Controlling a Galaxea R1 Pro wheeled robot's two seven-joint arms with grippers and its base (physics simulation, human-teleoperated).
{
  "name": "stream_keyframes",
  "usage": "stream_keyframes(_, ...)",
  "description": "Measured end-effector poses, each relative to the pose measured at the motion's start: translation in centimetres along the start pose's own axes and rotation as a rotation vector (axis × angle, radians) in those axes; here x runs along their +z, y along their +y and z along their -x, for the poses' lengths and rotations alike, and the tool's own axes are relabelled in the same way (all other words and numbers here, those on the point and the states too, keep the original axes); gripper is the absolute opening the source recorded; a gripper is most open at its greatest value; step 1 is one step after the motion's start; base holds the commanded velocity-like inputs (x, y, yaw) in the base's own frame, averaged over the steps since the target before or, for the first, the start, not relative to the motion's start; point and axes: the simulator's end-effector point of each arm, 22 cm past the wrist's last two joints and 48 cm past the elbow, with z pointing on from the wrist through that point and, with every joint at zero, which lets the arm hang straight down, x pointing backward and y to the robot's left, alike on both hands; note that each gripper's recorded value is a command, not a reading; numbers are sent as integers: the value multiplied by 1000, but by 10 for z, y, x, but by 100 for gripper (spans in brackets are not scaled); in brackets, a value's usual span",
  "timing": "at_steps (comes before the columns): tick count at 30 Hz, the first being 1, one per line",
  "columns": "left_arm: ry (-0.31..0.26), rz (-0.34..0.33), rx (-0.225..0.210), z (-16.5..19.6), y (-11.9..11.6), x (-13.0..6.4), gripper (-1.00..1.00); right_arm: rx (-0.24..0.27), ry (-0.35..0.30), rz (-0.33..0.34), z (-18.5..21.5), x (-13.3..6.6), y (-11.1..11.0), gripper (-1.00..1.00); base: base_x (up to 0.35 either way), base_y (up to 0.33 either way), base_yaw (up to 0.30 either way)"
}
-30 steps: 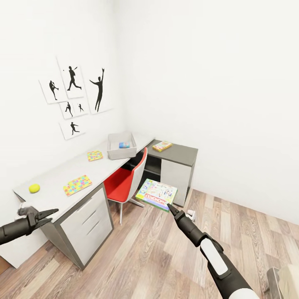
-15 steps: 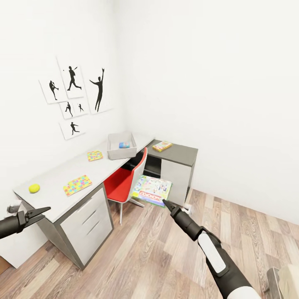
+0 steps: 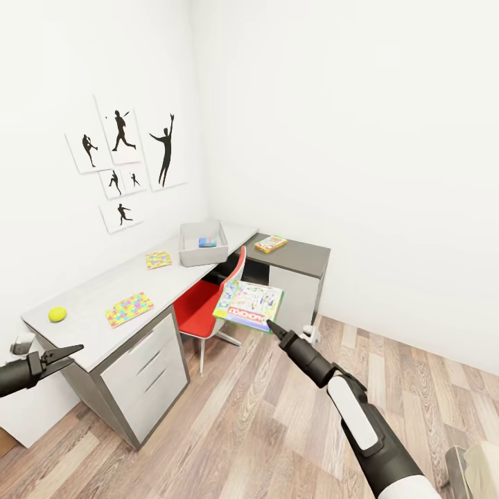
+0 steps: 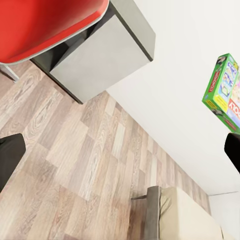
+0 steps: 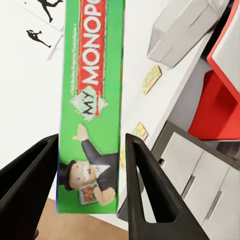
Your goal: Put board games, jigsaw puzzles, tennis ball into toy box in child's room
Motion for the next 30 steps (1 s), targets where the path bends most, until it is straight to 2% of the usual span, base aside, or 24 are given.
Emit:
stream_keyframes(7,0,-5,3,-1,-1,1,100,6,-1,-4,-5,-6,-2,-100,1,0,0)
stream_keyframes(25,2,-5,7,-2,-1,2,100,2,0,-5,-7,-6,-1,-100,35,0,0)
stream_keyframes(30,3,-8,7,-2,-2,3,100,-2,33,-1,-19,-3,3,-100,140,0,0)
